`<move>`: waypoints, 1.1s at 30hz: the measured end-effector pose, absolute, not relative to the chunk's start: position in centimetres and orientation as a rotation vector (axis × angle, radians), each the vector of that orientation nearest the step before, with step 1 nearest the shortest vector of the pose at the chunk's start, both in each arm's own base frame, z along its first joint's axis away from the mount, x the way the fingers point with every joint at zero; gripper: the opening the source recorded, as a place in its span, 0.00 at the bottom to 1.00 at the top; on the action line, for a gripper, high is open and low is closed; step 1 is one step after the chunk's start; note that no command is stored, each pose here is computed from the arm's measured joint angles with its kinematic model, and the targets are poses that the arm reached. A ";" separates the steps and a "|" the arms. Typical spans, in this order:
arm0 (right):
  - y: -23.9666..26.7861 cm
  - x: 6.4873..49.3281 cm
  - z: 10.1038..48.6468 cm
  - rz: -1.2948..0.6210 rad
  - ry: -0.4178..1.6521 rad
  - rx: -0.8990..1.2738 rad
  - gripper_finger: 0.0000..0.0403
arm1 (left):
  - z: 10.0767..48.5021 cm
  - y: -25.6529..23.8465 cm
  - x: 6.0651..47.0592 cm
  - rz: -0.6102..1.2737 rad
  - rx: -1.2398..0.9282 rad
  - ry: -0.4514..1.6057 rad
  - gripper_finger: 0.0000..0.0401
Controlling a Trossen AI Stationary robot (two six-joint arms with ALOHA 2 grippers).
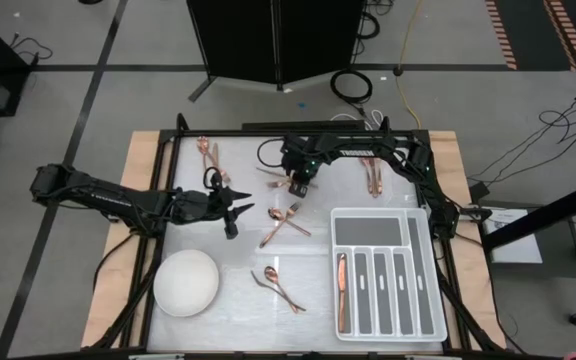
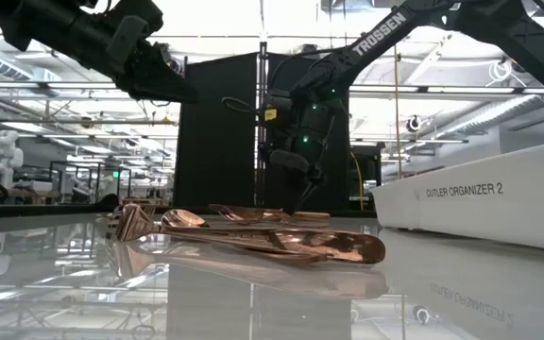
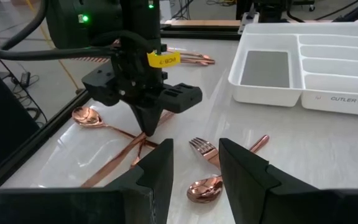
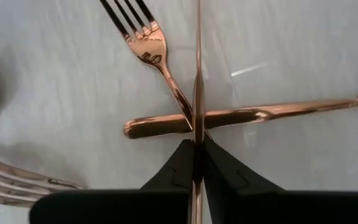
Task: Sort silverware
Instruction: Put the middle brown knife in white silverware organizer
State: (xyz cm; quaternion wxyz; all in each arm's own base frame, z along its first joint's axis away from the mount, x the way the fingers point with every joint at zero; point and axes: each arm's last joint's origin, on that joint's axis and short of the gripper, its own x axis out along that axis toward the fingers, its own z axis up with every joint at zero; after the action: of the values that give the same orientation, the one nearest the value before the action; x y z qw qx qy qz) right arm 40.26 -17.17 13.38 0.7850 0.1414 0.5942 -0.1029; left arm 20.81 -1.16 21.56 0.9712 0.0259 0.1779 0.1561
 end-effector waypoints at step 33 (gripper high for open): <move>0.7 26.1 26.5 -0.599 1.022 0.870 0.00 | 21.3 -1.1 20.7 0.315 0.062 0.383 0.32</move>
State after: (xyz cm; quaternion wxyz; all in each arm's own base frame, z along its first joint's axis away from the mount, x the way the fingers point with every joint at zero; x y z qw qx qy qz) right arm 26.08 0.67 26.49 0.7419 0.3970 0.4661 -0.2734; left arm 20.72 -1.15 21.35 0.9690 0.0307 0.1895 0.1557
